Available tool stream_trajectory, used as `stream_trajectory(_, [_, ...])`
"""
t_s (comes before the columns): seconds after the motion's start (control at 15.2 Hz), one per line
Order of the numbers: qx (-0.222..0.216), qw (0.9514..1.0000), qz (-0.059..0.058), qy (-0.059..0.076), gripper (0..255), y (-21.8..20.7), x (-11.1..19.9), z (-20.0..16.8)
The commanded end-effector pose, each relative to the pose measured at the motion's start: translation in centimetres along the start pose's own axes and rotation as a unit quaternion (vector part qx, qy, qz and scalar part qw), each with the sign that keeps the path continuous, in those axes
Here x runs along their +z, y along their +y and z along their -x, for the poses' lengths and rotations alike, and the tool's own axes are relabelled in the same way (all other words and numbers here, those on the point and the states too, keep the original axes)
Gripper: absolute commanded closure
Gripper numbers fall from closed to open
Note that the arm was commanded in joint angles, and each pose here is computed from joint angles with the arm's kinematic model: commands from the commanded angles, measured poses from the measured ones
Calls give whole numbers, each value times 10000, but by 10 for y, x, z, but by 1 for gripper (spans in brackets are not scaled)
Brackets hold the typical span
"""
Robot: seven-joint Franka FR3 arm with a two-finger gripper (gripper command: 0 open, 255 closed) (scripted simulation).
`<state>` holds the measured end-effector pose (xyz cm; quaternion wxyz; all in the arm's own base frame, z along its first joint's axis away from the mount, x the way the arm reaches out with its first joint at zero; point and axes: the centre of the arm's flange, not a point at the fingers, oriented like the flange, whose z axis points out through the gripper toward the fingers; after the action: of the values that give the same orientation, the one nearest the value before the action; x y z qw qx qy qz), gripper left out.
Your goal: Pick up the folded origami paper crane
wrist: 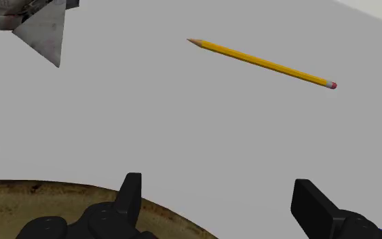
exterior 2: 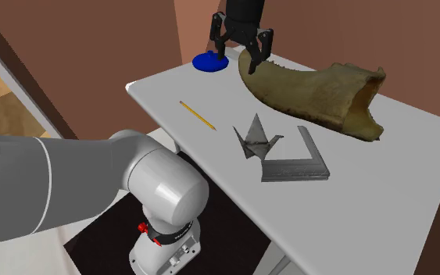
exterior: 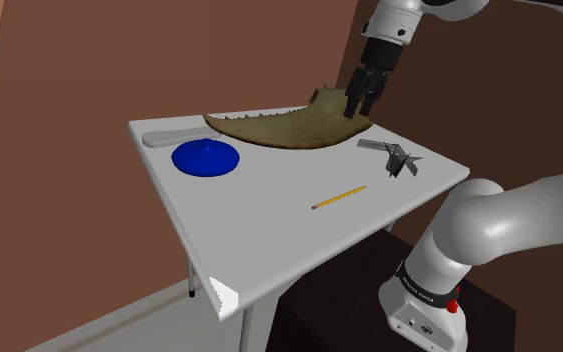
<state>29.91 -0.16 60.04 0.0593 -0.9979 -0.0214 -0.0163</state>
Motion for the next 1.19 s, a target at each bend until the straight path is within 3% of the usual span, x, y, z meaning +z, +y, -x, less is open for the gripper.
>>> stream_trajectory(0.0, [0,10000,0,0,0,0,0,0])
stream_trajectory(0.92, [275,9994,111,162,0,137,54,112])
stream_trajectory(1.12, [279,9994,113,165,0,140,66,114])
